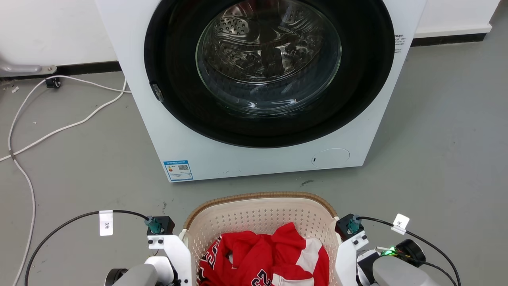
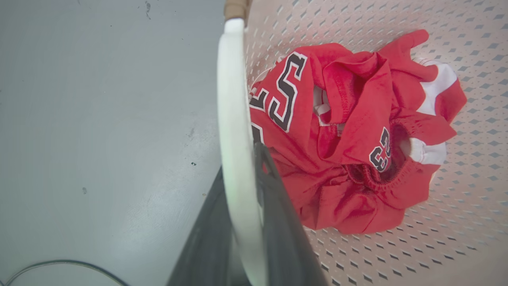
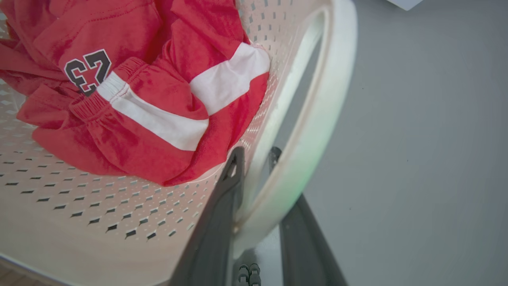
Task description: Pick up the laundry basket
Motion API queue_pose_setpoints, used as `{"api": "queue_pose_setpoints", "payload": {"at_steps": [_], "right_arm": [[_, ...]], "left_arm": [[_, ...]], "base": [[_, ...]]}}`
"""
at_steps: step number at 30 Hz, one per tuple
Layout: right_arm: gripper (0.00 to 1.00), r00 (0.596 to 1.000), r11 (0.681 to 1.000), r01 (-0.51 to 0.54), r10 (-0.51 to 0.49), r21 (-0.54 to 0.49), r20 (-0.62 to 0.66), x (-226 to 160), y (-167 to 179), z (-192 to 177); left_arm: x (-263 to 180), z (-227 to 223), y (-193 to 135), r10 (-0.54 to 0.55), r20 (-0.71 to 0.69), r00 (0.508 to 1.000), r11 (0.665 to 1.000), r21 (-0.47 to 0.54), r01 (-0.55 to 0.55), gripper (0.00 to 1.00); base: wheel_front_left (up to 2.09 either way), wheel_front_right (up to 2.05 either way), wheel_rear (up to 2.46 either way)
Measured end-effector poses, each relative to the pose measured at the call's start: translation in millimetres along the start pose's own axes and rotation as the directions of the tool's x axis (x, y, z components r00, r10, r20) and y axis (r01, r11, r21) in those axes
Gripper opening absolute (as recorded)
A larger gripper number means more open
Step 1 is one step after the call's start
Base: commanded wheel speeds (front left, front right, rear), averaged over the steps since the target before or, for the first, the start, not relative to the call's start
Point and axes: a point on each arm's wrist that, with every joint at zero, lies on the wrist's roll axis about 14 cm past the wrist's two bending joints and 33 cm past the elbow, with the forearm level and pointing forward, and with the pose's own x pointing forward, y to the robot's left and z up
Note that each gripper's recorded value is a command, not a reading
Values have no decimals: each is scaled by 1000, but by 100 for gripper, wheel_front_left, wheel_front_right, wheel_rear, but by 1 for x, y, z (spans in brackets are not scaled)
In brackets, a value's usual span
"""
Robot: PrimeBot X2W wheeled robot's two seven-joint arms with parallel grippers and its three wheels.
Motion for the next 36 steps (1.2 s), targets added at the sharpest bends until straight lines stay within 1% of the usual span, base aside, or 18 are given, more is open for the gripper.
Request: {"api": "queue_pose_setpoints", "payload": {"at_steps": [36], "right_arm": [[0,1000,1000,0,0,3,-6,-1,0,-2]], "left_arm": [[-1,-3,-1,-3,-2,1000,1000,-9,3,0]], "base": [[0,0,0]]}}
